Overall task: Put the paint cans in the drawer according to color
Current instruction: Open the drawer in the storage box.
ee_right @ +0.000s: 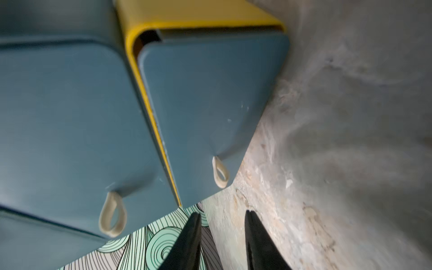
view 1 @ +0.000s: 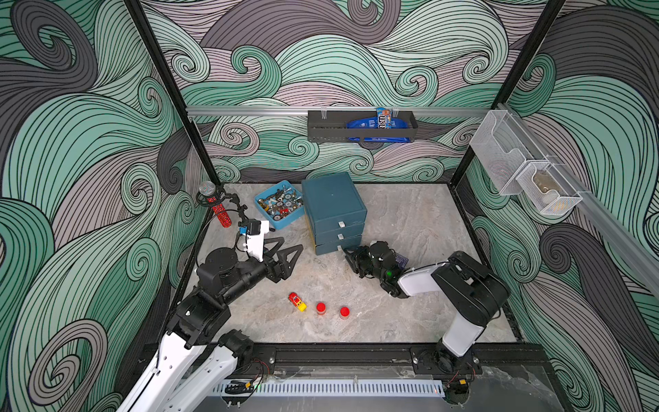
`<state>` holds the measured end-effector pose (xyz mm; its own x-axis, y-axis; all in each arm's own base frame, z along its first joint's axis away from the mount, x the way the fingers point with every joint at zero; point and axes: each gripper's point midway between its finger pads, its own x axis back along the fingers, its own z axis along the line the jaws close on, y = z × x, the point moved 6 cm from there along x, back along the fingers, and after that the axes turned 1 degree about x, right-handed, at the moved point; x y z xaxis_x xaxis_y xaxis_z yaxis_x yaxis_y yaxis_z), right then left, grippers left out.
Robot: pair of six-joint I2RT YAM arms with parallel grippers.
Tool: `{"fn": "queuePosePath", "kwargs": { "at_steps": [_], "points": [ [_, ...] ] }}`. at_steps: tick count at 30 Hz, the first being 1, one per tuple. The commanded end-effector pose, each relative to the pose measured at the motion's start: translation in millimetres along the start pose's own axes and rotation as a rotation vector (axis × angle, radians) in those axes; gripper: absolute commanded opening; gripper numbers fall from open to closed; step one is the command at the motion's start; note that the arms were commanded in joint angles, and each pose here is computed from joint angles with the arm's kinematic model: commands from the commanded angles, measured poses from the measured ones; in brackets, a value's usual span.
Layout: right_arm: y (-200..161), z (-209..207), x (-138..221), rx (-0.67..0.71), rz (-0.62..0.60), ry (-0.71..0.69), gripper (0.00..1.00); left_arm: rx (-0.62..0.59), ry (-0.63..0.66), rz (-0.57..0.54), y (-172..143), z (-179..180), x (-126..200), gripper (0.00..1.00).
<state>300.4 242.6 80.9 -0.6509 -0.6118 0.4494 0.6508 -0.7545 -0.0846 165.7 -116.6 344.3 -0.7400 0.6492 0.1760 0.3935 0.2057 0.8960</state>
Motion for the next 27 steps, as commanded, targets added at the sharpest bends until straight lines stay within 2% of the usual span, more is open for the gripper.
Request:
{"fn": "queuePosePath", "kwargs": {
  "at_steps": [1,8,13,16,23,27],
  "points": [
    [-4.1,23.6,-8.0,0.024,0.026,0.113,0.36,-0.016,-0.015,-0.031,10.2,-6.7,7.1,0.76],
    [-2.2,11.7,-22.0,0.021,0.027,0.091,0.38,-0.016,-0.011,-0.031,9.0,-6.2,8.6,0.76],
    [-0.6,9.2,-28.2,0.021,0.026,0.084,0.34,-0.017,-0.008,-0.029,8.4,-5.8,8.6,0.77],
    [1.9,9.2,-29.3,0.02,0.014,0.082,0.27,-0.019,-0.007,-0.03,8.8,-5.8,9.0,0.77],
    [6.6,2.0,-26.6,0.039,-0.004,0.027,0.01,-0.023,-0.004,-0.026,8.5,-5.5,8.7,0.77],
    [-1.5,-9.7,-17.0,0.034,0.023,-0.016,0.0,-0.022,-0.003,-0.025,7.6,-5.1,9.0,0.77]
  ]
}}
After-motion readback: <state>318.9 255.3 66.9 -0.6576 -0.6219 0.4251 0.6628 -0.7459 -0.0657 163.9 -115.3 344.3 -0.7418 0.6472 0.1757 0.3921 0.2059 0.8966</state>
